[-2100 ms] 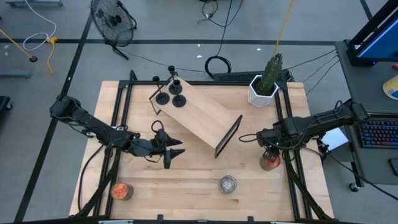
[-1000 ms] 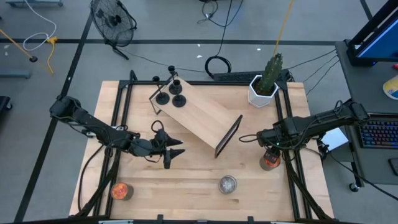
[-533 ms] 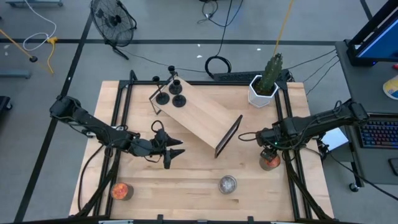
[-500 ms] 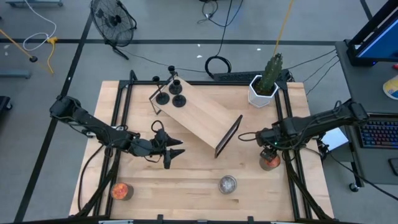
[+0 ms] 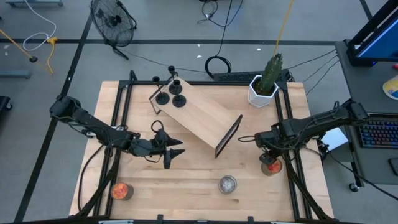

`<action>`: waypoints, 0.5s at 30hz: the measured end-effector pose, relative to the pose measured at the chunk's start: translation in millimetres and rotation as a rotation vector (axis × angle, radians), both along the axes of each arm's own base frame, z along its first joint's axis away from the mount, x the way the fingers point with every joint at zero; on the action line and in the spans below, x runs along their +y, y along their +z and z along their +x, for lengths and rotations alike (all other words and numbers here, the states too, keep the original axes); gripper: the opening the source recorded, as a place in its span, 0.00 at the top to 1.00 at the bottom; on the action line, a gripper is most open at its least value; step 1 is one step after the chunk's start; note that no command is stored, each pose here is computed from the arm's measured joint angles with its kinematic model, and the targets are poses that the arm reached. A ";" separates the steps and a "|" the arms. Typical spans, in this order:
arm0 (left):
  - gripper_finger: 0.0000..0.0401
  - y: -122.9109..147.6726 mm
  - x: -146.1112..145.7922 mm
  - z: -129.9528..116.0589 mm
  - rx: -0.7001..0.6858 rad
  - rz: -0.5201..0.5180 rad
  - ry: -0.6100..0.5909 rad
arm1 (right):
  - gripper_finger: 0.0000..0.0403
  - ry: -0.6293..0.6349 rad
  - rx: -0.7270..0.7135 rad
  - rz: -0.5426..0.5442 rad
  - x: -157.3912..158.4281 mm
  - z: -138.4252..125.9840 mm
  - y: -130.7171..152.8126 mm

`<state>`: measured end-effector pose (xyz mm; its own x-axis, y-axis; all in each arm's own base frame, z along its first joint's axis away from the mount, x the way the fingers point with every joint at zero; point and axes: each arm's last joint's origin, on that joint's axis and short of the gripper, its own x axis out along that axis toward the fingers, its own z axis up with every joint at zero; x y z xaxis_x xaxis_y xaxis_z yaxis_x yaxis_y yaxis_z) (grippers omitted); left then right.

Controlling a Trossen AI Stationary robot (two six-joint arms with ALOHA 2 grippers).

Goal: Pick & Place candle stick holders
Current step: Put the right orange black candle tin on the shelf

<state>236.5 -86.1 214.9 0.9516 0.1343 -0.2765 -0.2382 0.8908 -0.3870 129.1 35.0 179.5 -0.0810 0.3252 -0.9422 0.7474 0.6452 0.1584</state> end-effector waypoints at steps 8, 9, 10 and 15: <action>0.47 0.0 0.0 0.0 0.000 0.001 0.000 | 0.75 -0.012 -0.004 -0.021 -0.6 0.1 0.1; 0.47 0.0 0.0 0.0 0.001 0.001 0.000 | 0.78 -0.012 -0.007 -0.023 -0.7 -0.1 0.3; 0.47 0.0 0.0 0.0 0.001 0.001 -0.001 | 0.80 -0.012 -0.011 -0.021 -0.7 -0.2 0.6; 0.47 -0.1 0.0 0.0 0.001 0.001 0.000 | 0.90 -0.021 -0.031 -0.016 -0.9 -1.7 3.4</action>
<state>236.5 -86.0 214.8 0.9514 0.1347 -0.2770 -0.2384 0.8914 -0.3855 127.4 34.0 182.9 -0.0451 0.3112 -0.9493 0.7556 0.6323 0.1713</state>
